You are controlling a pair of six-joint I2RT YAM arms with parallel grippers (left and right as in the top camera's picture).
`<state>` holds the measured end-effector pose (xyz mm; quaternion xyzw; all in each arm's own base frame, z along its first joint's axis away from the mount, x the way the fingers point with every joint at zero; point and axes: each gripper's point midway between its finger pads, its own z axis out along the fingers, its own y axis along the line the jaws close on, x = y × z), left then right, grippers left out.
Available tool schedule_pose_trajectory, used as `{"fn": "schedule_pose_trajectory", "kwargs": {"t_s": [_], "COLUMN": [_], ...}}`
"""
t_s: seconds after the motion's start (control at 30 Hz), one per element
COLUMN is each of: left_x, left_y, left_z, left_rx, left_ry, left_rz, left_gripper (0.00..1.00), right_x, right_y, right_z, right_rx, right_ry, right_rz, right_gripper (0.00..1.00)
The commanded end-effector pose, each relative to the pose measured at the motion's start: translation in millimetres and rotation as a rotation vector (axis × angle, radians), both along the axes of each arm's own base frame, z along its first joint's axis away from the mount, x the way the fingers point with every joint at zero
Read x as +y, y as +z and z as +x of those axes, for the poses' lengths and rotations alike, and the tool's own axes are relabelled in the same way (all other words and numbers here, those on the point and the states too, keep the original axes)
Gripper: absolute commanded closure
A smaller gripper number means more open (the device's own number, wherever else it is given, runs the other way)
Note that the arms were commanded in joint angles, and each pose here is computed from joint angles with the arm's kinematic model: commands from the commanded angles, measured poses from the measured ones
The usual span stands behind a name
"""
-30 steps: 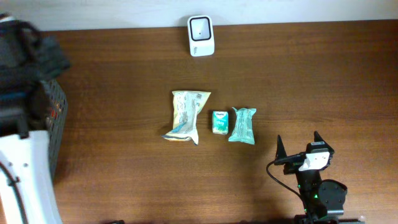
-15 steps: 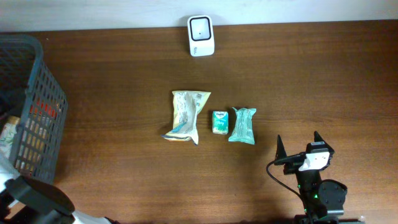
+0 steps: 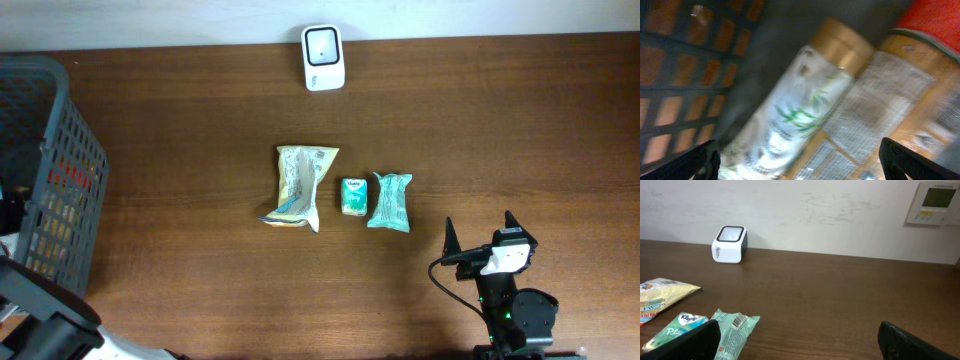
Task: Scan the item barcode
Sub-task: 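Reach into the basket and grasp the cream tube-shaped package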
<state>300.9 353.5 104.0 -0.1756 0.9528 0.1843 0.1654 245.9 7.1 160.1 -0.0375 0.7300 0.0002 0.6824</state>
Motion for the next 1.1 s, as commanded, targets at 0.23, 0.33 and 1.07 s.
{"fn": "schedule_pose_trajectory", "kwargs": {"t_s": [0.23, 0.33, 1.07], "left_x": [23, 21, 4], "left_y": [-40, -60, 44], "left_z": [-6, -7, 49], "left_rx": [0.107, 0.134, -0.043], "left_ry": [-0.008, -0.011, -0.103], "left_rz": [0.044, 0.014, 0.189], "left_gripper": [0.10, 0.16, 1.00], "right_x": [-2, -2, -2], "right_y": [-2, -2, -2], "right_z": [0, 0, 0], "right_rx": [0.000, 0.000, 0.000], "right_ry": [-0.012, -0.011, -0.012], "right_rz": [0.001, 0.001, 0.001], "right_gripper": [0.01, 0.01, 0.01]}}
